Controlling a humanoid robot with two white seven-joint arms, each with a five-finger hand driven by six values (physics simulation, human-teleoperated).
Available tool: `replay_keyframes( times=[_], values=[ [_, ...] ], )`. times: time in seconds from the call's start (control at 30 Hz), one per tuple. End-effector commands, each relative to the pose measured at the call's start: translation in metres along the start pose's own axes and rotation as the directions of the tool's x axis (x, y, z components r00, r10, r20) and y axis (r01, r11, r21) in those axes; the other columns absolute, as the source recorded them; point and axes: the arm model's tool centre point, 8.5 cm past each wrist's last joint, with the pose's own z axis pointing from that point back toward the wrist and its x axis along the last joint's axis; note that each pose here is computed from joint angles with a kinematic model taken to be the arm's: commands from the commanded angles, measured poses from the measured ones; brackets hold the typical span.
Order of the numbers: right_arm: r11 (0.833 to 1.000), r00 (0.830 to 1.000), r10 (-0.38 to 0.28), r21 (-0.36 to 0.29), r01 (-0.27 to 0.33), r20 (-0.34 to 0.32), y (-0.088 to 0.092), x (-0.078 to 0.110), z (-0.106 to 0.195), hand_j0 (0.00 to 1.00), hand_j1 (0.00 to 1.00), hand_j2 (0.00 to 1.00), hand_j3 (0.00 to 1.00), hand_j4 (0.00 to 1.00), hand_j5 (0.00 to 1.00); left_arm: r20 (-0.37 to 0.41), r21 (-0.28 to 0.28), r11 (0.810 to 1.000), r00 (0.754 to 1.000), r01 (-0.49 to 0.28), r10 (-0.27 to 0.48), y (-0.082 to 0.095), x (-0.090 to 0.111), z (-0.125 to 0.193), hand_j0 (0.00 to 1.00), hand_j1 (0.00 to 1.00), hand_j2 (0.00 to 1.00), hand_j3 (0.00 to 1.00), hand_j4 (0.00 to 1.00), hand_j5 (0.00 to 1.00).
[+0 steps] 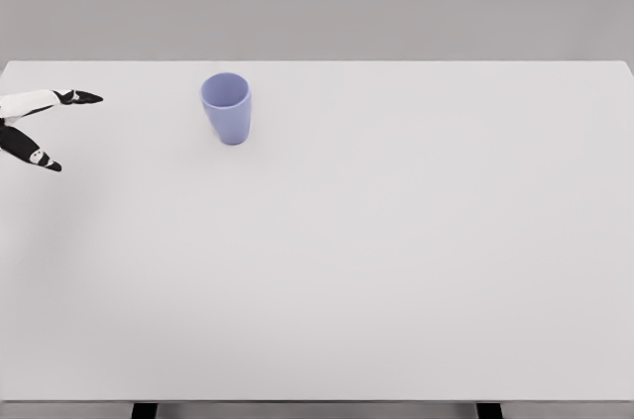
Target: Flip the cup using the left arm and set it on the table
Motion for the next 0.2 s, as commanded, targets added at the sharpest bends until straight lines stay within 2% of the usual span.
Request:
replay_keyframes(
  times=[0.0, 0.17],
  values=[
    [1.0, 1.0, 0.0, 0.0, 0.0, 0.0, 0.0, 0.0, 0.0, 1.0, 1.0, 1.0, 1.0, 1.0, 1.0, 0.018, -0.001, 1.0, 1.0, -0.006, 0.006, -0.0023, 0.0056, -0.0089, 1.0, 1.0, 1.0, 1.0, 1.0, 1.0],
    [1.0, 1.0, 0.0, 0.0, 0.0, 0.0, 0.0, 0.0, 0.0, 1.0, 1.0, 1.0, 1.0, 1.0, 1.0, 0.01, -0.008, 1.0, 1.0, -0.016, 0.016, -0.0079, 0.002, -0.0084, 1.0, 1.0, 1.0, 1.0, 1.0, 1.0]
  ],
)
